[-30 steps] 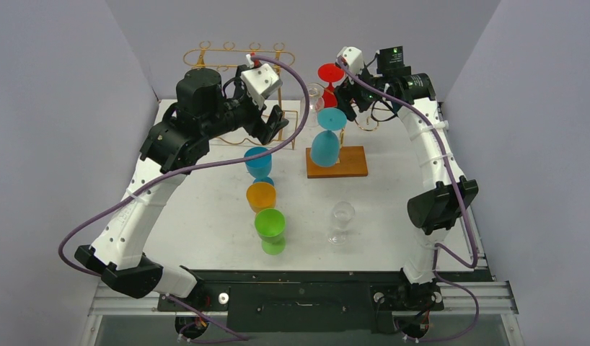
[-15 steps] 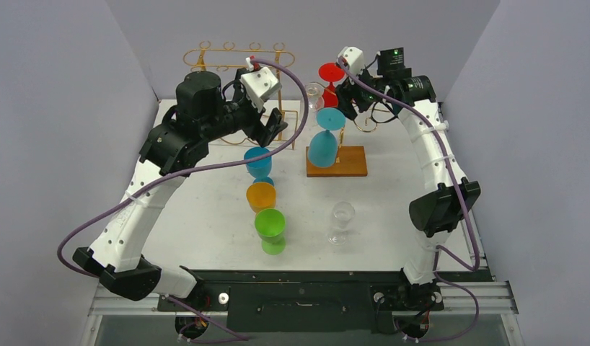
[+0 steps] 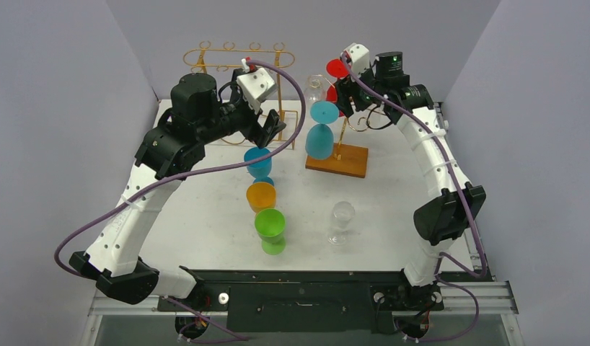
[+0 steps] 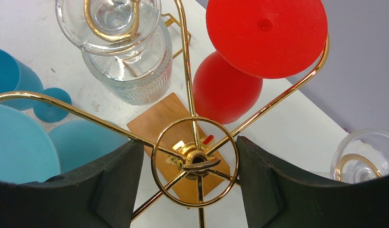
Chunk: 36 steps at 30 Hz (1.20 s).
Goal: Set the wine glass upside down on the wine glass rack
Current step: Adjust the wine rack at the center of the board.
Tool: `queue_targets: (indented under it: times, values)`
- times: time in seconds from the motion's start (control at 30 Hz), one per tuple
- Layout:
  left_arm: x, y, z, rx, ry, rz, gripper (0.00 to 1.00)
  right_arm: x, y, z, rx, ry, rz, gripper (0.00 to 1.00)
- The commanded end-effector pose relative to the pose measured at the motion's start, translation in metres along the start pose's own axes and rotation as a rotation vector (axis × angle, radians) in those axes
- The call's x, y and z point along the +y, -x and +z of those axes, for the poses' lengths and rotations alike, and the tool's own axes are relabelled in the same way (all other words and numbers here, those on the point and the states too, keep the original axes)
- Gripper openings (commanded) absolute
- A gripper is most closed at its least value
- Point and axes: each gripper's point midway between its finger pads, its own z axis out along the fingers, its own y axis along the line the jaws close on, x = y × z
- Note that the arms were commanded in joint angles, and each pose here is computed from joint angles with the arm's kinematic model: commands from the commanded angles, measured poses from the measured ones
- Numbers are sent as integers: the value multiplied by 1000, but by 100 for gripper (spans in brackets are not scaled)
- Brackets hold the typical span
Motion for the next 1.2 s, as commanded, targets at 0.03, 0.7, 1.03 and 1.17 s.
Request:
queue_targets:
  times: [0.03,0.7,1.03,1.17]
  values:
    - [2,19,-11,-68,14,11,75,-20,28,17,-88,-136,83,5]
    - [-1,13,-14,-59,7,15,75,-35,29,17,-100,-372,277,0]
    - [-3,7,-17,-50,7,6,76,-29,35,13,-144,-358,308,42]
    - [-3,7,-19,-52,10,7,77,-22,45,7,-175,-312,300,55]
